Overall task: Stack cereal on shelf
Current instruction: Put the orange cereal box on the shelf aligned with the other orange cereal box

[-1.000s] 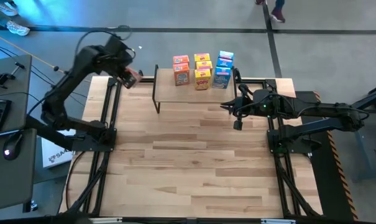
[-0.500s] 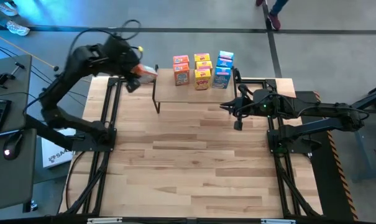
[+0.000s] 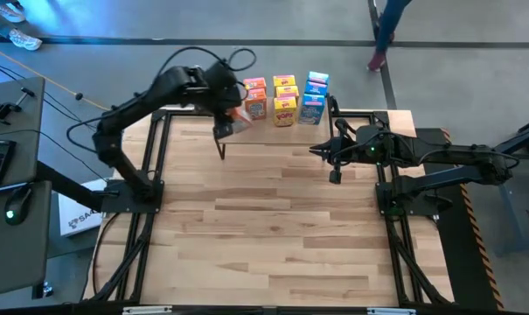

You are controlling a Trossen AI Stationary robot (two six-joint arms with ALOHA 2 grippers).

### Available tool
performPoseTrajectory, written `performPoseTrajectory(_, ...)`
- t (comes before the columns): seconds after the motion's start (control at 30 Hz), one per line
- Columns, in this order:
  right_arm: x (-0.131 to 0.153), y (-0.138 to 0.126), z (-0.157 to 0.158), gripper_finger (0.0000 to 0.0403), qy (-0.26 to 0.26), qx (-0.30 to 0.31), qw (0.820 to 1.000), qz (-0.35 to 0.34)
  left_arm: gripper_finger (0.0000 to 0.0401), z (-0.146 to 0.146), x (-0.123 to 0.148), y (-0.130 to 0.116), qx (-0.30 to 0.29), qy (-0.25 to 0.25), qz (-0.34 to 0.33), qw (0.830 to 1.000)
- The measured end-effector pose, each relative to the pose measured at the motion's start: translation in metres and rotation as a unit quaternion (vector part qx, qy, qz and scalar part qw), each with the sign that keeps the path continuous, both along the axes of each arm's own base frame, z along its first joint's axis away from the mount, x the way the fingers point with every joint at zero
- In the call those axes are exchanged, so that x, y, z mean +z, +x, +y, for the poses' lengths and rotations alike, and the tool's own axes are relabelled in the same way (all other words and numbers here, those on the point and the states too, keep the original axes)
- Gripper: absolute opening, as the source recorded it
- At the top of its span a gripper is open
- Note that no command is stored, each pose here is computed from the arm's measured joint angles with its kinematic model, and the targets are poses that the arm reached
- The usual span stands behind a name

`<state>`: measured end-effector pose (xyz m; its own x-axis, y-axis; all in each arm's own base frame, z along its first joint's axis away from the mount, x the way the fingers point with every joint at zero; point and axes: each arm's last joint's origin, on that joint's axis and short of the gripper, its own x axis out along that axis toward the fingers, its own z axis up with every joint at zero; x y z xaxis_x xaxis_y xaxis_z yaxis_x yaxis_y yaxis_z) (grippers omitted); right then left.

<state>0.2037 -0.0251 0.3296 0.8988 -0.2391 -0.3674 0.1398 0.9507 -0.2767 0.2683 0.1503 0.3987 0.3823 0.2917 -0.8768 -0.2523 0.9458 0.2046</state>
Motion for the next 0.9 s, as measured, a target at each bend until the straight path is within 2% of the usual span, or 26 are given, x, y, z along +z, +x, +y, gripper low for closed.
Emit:
performPoseTrajectory(0.27, 0.0, 0.0, 0.0, 0.0016, 0.0, 0.0, 1.0, 0.0, 0.019, 0.009, -0.017, 0.021, -0.018, -0.035, 0.01, 0.999)
performPoseTrajectory(0.67, 0.0, 0.0, 0.0, 0.0016, 0.0, 0.0, 1.0, 0.0, 0.019, 0.008, -0.014, 0.028, -0.035, -0.022, -0.019, 0.999)
performPoseTrajectory(0.9, 0.0, 0.0, 0.0, 0.0016, 0.0, 0.0, 1.0, 0.0, 0.019, 0.01, -0.01, 0.035, -0.03, -0.009, -0.06, 0.998)
